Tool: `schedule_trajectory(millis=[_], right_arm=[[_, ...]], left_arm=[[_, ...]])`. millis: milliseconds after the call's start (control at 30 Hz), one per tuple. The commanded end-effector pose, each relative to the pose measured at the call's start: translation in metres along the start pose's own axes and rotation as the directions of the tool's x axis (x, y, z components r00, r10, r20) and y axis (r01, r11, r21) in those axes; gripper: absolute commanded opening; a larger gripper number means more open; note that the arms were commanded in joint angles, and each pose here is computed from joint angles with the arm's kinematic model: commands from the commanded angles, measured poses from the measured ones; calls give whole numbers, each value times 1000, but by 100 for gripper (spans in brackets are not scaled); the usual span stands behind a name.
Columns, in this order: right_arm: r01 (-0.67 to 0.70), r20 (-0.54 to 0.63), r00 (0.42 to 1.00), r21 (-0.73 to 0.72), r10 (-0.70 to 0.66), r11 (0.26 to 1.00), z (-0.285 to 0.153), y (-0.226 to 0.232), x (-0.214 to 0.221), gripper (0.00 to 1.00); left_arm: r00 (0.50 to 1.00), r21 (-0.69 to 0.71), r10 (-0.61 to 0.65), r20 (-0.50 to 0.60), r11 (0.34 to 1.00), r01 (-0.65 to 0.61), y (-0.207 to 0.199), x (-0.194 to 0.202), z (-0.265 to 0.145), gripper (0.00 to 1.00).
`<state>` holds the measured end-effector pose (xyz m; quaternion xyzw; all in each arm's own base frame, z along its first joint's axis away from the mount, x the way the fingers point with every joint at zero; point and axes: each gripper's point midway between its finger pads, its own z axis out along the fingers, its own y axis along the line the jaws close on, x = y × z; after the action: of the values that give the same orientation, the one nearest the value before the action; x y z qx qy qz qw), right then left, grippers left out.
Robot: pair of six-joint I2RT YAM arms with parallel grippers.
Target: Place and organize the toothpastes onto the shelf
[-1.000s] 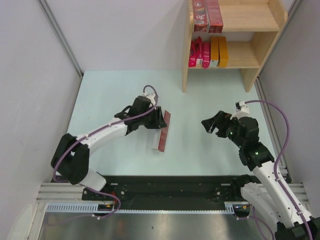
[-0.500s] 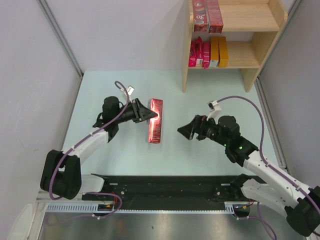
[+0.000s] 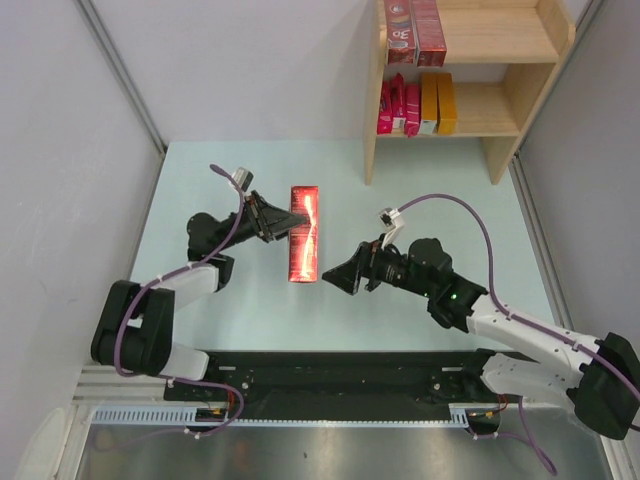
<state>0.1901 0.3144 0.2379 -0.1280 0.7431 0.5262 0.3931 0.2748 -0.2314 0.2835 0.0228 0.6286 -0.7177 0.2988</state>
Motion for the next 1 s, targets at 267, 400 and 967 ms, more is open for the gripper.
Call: schedule_trajectory(millis=[267,400,967], right_arm=[[-22,40,999,-168,29,986,21,38,-5,93],[-40,34,998,-181,47,983,29,44,3,92],[-73,54,995,-240,88,968,40,60,6,66]], left_arm=[[983,234,181,29,955,-183,-58,9,-12,37],[981,238,194,23,952,-194,-62,10,-13,37],[978,234,209,17,950,-207,-66,13,-15,37]])
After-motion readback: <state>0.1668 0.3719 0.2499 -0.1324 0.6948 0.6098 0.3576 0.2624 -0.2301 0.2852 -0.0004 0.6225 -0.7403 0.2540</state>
